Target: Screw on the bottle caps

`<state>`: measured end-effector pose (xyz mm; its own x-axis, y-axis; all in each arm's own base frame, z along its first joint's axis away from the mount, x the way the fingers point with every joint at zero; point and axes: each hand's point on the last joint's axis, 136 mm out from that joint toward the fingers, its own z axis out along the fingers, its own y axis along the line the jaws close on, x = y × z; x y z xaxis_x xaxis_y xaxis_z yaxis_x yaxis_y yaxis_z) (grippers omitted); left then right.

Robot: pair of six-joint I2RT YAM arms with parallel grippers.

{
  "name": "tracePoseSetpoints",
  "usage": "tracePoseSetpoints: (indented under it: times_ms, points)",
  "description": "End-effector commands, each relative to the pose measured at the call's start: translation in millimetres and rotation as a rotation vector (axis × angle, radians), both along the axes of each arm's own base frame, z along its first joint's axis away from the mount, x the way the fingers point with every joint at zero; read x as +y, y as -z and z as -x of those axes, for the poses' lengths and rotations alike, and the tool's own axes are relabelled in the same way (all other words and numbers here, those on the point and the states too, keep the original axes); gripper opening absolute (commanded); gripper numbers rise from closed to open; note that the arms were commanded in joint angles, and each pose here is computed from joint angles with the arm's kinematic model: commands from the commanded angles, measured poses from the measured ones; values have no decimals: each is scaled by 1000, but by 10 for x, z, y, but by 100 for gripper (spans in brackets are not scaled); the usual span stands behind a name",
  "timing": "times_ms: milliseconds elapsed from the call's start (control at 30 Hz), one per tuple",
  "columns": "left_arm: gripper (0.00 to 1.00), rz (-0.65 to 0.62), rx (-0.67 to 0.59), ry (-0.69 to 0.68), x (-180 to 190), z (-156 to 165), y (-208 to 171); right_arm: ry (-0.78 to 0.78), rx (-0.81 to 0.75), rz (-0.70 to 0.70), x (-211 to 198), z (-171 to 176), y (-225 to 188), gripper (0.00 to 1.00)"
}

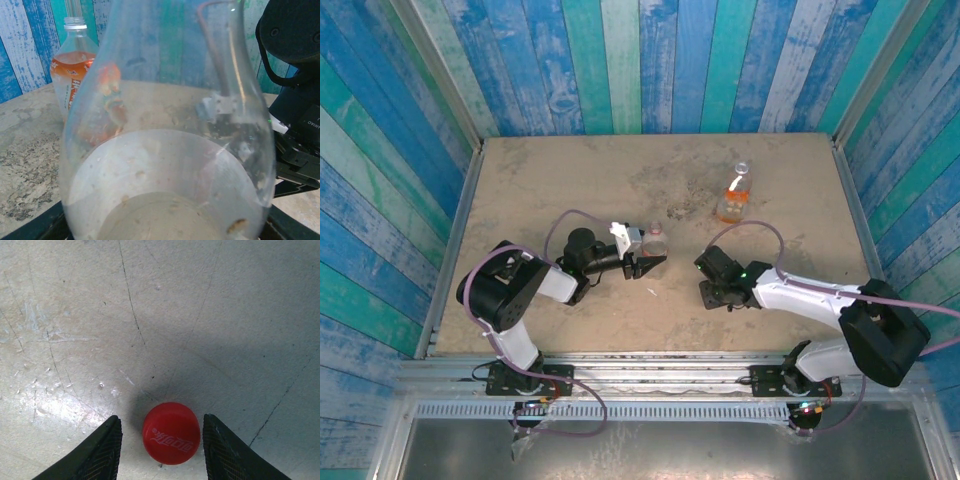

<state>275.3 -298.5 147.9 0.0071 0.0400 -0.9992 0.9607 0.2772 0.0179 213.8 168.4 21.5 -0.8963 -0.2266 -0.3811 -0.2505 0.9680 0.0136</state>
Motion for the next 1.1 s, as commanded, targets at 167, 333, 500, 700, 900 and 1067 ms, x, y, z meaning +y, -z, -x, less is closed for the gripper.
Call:
tracePoseSetpoints:
  times_ms: [167, 333, 500, 700, 900, 1067]
  points:
    - [67, -31, 31, 7, -20, -2, 120, 23, -18, -23, -42, 48, 46, 42]
    - [66, -34, 30, 6, -25, -13, 125, 28, -24, -27, -47, 47, 54, 40]
    - [66, -36, 34, 8, -27, -9, 141, 31, -50, -48, -22, 10, 16, 41]
    - [66, -37, 35, 9, -33, -20, 141, 39, -56, -39, -50, 3, 35, 41]
    - [66, -37, 36, 10, -33, -18, 135, 35, -43, -36, -39, 16, 83, 36]
    - [67, -38, 37, 9, -34, -19, 140, 32, -40, -35, -34, 16, 106, 36]
